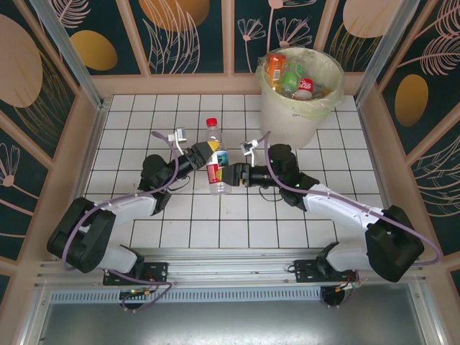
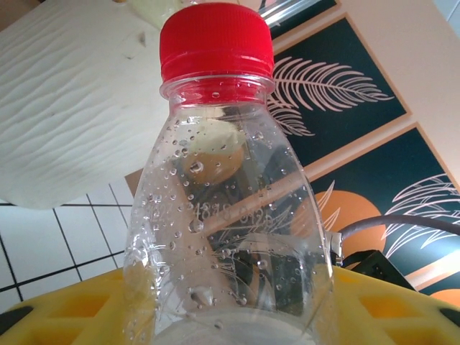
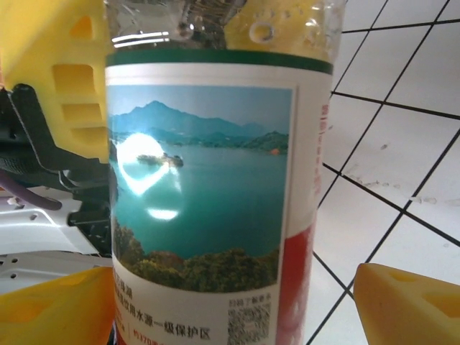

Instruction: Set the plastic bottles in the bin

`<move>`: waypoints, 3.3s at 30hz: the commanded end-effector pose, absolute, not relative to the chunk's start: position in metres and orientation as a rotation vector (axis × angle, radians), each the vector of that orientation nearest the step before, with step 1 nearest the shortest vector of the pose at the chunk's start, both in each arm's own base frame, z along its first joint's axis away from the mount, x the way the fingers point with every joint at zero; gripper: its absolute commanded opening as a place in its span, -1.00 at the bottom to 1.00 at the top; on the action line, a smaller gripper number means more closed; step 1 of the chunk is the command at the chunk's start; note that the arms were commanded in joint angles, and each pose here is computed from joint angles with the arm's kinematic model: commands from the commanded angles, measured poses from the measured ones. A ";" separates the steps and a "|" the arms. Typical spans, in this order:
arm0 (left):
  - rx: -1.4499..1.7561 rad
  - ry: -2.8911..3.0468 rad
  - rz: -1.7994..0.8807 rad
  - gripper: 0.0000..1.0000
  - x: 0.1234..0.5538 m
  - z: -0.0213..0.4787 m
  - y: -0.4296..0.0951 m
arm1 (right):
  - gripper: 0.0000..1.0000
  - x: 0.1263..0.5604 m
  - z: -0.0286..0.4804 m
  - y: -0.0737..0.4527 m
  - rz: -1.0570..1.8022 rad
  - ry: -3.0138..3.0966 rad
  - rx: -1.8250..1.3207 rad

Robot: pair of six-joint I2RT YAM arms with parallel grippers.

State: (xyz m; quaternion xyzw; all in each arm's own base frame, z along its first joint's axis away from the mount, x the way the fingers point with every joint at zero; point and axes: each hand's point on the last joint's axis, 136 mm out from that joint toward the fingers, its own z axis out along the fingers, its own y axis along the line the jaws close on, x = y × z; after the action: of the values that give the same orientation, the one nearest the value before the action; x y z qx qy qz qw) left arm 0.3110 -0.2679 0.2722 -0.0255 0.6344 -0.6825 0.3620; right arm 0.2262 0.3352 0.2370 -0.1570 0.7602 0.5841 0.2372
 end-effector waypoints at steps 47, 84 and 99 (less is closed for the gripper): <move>0.766 1.548 -1.041 0.97 0.233 0.350 -0.256 | -0.04 0.326 0.364 0.140 0.393 1.894 -0.050; 0.746 1.435 -1.020 0.97 0.219 0.362 -0.244 | -0.02 0.554 0.381 0.015 0.018 1.954 0.100; 0.745 1.446 -1.017 0.97 0.221 0.357 -0.245 | 0.60 0.535 0.368 0.011 0.018 1.976 0.108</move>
State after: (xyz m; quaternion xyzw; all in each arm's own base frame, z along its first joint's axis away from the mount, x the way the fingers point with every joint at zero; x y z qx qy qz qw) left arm 0.2211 -0.2451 0.3568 0.3134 0.6246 -0.4384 0.5652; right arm 0.5495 0.0154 0.3318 0.0426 0.8545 0.0076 0.5176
